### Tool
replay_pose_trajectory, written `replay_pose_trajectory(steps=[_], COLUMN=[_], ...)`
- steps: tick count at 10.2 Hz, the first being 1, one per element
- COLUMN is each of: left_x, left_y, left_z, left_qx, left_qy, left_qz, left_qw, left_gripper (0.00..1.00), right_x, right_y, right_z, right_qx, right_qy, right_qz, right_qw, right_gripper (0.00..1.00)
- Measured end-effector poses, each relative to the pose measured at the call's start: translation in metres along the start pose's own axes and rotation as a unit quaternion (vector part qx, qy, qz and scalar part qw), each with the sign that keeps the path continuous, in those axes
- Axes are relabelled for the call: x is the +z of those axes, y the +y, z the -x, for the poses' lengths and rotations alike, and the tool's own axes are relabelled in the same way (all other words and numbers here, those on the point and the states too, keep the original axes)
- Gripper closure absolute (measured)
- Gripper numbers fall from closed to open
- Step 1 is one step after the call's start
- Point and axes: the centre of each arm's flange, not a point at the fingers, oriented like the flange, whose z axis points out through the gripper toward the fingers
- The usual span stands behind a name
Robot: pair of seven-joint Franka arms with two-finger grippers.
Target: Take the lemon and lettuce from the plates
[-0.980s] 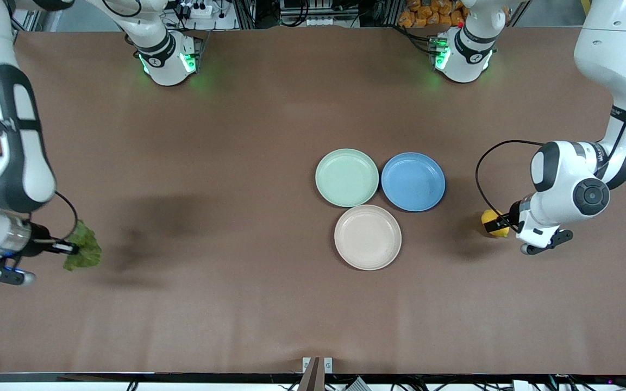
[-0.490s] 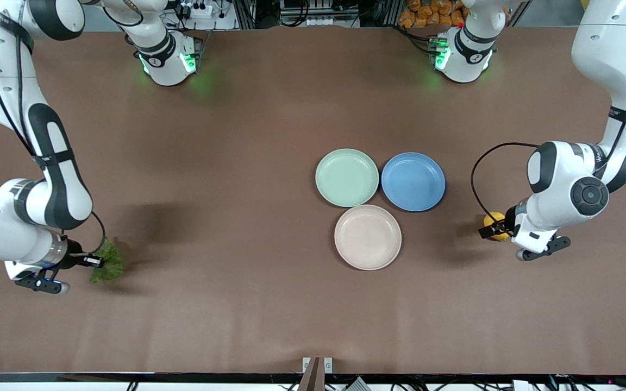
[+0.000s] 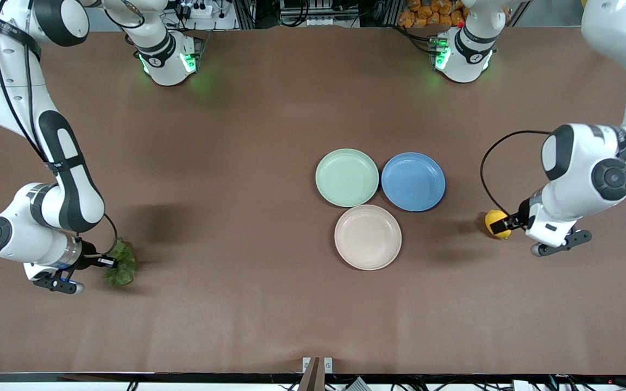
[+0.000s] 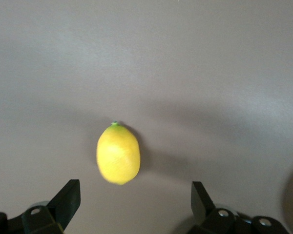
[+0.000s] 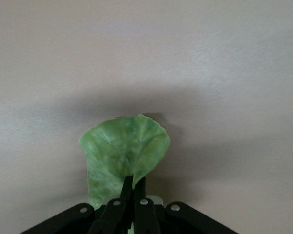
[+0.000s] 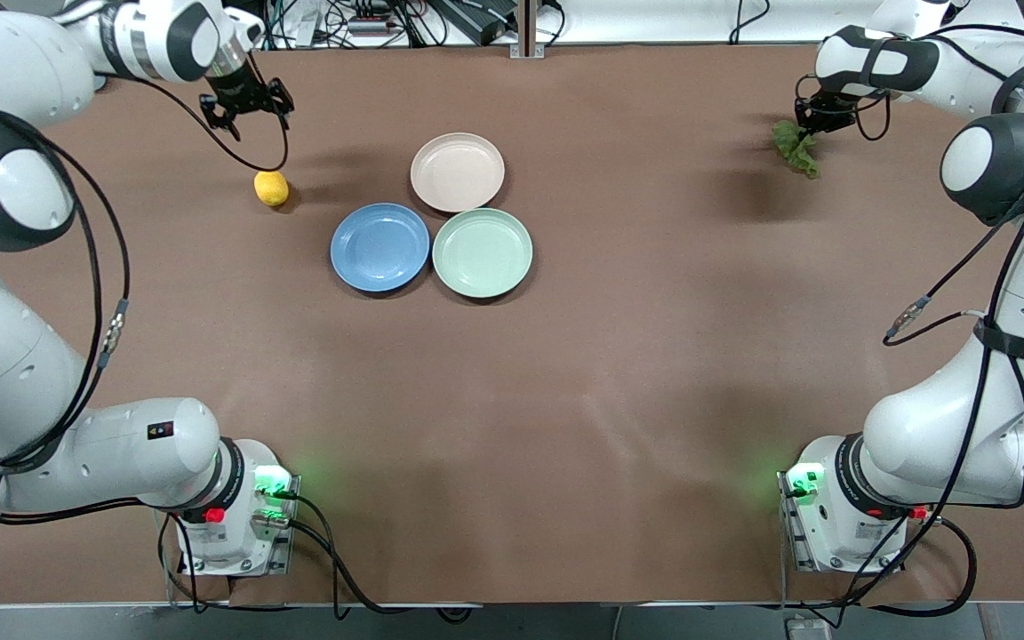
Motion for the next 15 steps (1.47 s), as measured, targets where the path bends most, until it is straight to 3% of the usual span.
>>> replay_pose_trajectory(steps=[2,4,6,8,10,11,15], left_x=[-0.061,-0.123,-0.165,-0.187,-0.215,-0.235,-0.297], left_y=[-0.010,-0.023,-0.024,-0.020,-0.027,-0.031,-0.029], left_z=[0.011,0.032,0.055,0.068,0.074,0.078,0.097], left_qx=[-0.010,-0.004,0.021,0.028,0.063,0.088,0.128], left_qy=[0.022,0.027,0.029,0.036,0.031,0.025,0.015], left_qz=[-0.002,0.003,0.007,0.012,0.010,0.008,0.005], left_qw=[1.000,1.000,0.999,0.999,0.997,0.996,0.992], left_gripper=[0.00,0.00,0.00,0.00,0.00,0.00,0.00], right_x=[0.001,-0.001,-0.029,-0.101,-0.184,-0.217,-0.314], right_y=[-0.039,-0.054,-0.046,-0.048,-0.054,-0.056,-0.069], right_z=[0.007,0.009,0.000,-0.007,0.002,0.009,0.048], right_qx=[0.006,0.003,-0.009,-0.027,-0.030,-0.031,-0.049], right_qy=[-0.004,-0.003,0.000,0.013,0.034,0.042,0.051], right_qz=[-0.001,0.001,0.022,0.052,0.058,0.058,0.060], right_qw=[1.000,1.000,1.000,0.998,0.997,0.997,0.996], right_gripper=[0.94,0.83,0.57,0.30,0.05,0.00,0.00])
